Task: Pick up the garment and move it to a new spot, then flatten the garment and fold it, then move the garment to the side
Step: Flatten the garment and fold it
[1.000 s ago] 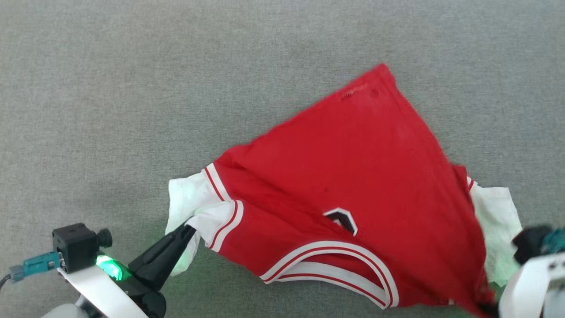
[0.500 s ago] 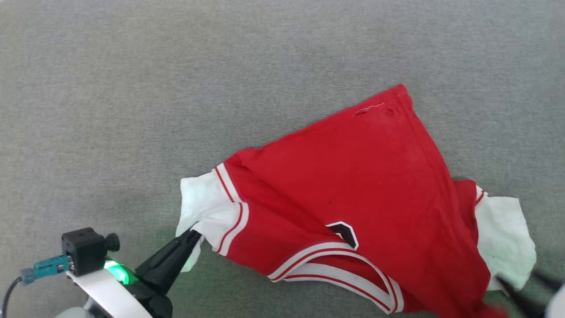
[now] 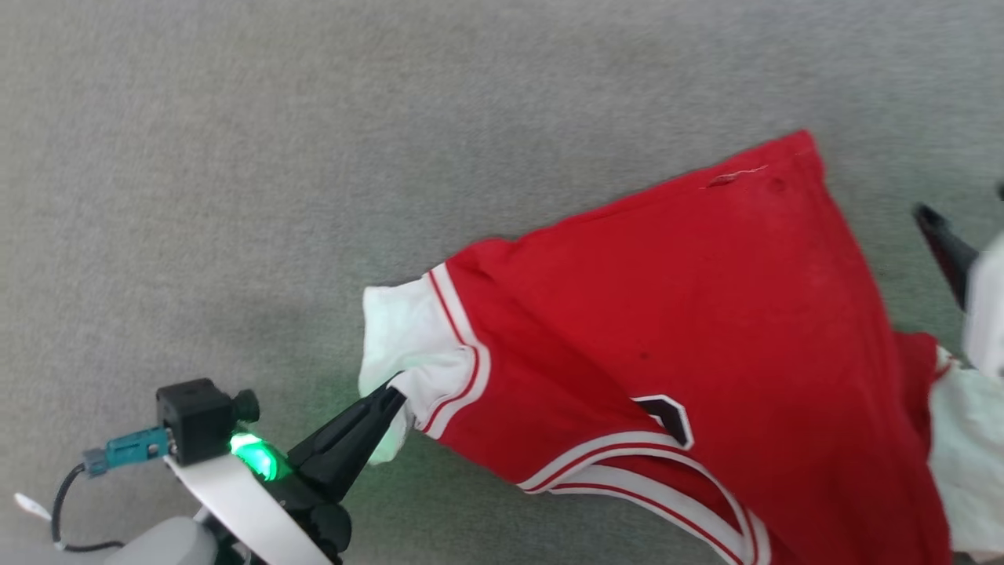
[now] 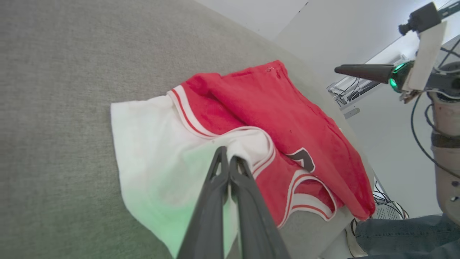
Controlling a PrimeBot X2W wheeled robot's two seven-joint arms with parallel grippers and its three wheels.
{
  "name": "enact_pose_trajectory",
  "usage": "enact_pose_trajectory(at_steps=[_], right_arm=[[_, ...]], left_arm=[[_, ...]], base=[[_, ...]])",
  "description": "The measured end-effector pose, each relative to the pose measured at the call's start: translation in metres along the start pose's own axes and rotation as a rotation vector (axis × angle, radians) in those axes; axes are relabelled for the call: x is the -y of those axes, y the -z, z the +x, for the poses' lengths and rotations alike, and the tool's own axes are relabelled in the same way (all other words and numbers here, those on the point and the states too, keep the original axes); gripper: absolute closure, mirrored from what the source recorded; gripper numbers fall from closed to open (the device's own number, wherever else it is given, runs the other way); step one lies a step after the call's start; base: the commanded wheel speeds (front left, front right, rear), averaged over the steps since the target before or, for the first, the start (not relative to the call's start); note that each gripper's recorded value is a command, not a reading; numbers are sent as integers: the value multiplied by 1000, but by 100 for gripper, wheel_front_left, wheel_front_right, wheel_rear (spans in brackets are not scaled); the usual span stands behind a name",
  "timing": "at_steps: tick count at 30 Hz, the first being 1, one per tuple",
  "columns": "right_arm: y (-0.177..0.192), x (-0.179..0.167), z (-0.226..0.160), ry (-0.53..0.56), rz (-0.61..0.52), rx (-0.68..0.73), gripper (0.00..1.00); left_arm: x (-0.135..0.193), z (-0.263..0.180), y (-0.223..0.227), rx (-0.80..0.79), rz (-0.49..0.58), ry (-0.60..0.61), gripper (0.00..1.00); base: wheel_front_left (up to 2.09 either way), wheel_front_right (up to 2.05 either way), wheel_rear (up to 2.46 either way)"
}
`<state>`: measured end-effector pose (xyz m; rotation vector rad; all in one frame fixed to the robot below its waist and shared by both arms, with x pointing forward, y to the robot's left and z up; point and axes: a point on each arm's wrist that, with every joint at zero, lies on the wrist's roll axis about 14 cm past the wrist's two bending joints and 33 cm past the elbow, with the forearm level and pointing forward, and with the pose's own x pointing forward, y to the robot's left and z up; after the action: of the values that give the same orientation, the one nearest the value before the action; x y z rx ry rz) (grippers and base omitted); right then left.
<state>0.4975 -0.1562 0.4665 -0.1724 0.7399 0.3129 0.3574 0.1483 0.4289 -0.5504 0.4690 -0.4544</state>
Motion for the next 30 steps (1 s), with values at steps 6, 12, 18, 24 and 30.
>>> enact_pose_trajectory(at_steps=[6,12,18,24,30], right_arm=[[3,-38,56,-95,-56,-98,0],[27,-60,101,-138,-115,-223,0],[32,-62,105,-152,-119,-248,100],[16,-58,97,-152,-53,-155,100],[-42,-10,77,-35,35,63,100]], left_arm=[[-6,3,3,-3,-20,-24,100],[-12,2,5,-2,-36,-57,100],[-10,2,6,-1,-42,-51,100],[-16,7,-15,16,52,-35,100],[-21,28,-69,88,151,-4,100]], base=[[0,0,0],[0,0,0],[0,0,0],[0,0,0],[0,0,0]])
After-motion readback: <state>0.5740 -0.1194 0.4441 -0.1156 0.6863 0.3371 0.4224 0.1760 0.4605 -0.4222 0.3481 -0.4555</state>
